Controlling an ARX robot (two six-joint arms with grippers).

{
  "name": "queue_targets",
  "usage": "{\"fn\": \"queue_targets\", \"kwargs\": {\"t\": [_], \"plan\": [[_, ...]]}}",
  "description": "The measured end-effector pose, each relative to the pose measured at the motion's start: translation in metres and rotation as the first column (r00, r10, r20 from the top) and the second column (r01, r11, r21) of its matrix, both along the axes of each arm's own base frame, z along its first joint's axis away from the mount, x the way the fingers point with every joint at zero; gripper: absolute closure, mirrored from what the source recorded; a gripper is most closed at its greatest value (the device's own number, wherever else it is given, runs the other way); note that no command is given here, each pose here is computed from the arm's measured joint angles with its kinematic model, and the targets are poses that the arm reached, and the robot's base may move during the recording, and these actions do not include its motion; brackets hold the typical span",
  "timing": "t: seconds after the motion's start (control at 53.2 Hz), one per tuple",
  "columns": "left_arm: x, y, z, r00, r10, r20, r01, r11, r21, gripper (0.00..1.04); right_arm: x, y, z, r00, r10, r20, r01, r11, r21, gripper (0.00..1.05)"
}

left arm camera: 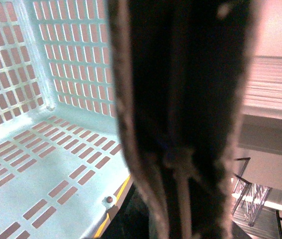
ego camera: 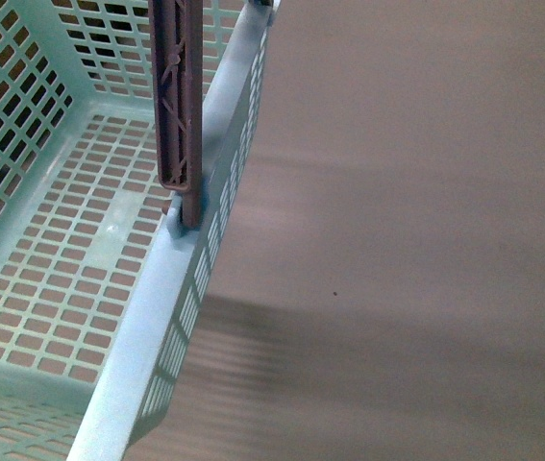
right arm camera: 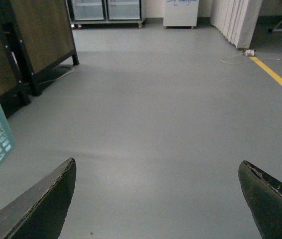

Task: Pick lemon and mango into basket

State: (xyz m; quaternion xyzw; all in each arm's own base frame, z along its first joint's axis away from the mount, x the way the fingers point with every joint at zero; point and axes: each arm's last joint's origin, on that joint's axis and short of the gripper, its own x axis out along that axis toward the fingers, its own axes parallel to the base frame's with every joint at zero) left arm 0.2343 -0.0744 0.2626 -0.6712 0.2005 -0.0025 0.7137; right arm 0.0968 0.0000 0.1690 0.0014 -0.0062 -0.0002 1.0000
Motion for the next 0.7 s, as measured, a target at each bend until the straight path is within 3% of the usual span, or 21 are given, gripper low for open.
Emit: {"fn": "queue_targets", "kwargs": {"t": [0.696], "plan": [[0.0000, 0.0000, 0.0000, 1.000, 0.000, 0.000, 0.000, 1.000, 0.000, 0.99, 0.0000, 0.0000, 0.0000, 1.000, 0.000, 0.000, 0.000, 1.000, 0.000, 0.09]]}}
